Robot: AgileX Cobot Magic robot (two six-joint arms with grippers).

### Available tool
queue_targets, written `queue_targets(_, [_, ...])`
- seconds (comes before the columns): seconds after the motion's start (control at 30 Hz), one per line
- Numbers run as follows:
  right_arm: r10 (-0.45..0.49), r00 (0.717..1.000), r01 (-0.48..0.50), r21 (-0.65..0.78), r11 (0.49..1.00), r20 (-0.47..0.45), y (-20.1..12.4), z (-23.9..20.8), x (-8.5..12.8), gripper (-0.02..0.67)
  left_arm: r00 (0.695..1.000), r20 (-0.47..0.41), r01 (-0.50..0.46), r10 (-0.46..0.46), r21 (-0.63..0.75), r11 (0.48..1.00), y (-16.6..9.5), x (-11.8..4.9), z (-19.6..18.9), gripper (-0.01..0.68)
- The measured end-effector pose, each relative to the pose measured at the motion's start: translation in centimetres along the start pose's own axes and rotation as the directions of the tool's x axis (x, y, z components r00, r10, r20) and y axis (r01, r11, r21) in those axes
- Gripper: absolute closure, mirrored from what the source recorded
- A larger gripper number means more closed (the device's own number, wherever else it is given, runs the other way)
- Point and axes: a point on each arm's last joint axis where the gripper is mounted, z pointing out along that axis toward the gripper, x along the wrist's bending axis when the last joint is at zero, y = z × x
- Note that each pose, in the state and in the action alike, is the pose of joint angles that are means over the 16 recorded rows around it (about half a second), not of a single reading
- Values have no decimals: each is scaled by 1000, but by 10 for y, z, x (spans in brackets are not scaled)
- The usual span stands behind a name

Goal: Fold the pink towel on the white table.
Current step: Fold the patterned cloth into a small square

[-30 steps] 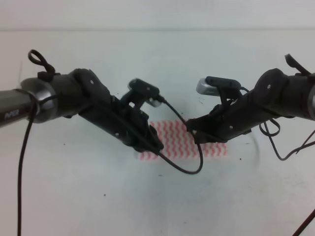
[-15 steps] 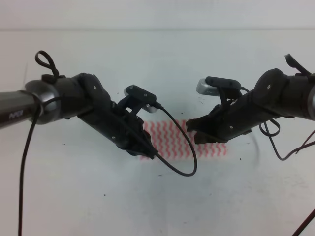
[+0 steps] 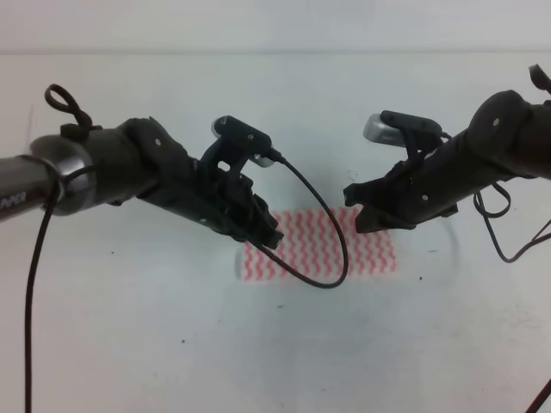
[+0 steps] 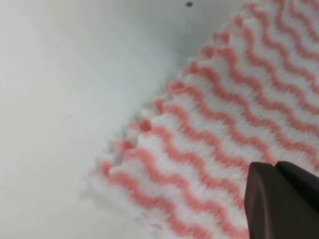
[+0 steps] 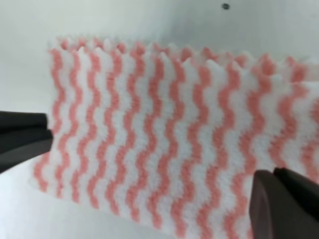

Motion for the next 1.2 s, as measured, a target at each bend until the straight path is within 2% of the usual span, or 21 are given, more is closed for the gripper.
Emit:
queue_targets(0.23, [-7,1000,7,26,1000,6,2,-4,-1,667,1000,24,17,-15,-70,997,-10,-6,8,677])
queue_targets(0.53, [-2,1000,1,38,999,26,1,-5,-3,653,999,3,41,-41,-106,993,-22,-6,16,677])
queue_targets(0.7, [11,999,-12,27,1000,37,3,-5,-5,598,998,0,57,-58,-97,994,-26,0,20,677])
queue_targets(1.0, [51,996,-51,-8,999,71,11,-11,-9,453,996,11,87,-87,-77,993,-35,7,24,677])
queue_targets(1.2, [85,991,-84,-18,996,104,16,-13,-17,405,996,23,92,-91,-75,993,-36,8,24,677])
